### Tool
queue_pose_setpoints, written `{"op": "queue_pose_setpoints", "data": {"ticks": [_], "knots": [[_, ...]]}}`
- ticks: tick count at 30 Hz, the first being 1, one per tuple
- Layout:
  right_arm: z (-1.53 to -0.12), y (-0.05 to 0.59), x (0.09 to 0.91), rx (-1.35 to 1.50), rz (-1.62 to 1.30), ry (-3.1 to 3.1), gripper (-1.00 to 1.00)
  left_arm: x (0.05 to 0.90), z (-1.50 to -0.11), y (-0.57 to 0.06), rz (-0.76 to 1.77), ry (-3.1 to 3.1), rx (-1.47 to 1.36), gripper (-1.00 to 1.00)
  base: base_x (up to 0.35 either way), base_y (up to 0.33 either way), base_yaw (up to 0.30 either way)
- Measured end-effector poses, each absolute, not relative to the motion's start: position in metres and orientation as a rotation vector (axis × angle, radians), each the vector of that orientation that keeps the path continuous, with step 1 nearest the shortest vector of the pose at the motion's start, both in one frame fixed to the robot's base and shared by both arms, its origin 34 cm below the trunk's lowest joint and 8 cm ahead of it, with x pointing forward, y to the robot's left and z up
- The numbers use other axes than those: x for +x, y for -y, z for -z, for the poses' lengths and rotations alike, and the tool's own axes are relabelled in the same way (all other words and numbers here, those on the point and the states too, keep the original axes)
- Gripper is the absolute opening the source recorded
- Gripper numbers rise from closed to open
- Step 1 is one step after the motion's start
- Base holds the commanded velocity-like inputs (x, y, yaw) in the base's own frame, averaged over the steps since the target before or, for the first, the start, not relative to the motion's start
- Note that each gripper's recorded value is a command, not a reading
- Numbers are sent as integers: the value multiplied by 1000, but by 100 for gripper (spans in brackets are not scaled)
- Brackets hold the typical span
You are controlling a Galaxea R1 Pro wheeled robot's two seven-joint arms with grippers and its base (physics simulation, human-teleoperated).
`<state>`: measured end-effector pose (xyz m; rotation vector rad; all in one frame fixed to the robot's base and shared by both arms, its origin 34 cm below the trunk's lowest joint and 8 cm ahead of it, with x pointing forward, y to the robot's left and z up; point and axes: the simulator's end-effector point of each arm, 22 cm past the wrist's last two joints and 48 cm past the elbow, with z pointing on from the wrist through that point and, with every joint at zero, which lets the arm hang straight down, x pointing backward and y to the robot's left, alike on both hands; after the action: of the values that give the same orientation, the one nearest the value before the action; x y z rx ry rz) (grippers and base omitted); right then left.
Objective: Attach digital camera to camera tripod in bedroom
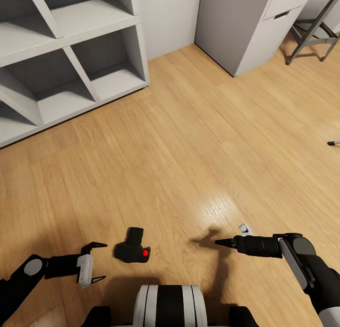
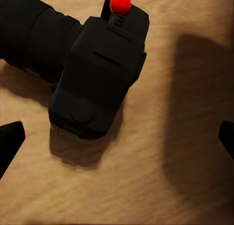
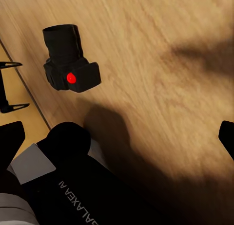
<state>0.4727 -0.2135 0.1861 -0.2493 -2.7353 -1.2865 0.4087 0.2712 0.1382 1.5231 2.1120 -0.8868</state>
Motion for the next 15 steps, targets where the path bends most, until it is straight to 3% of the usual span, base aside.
{"op": "queue_pose_setpoints", "data": {"ticks": [15], "knots": [[-186,214,473,-250,1288,2735,100,433,-125,-243,754,-2164,1538,100,0,0,0]]}}
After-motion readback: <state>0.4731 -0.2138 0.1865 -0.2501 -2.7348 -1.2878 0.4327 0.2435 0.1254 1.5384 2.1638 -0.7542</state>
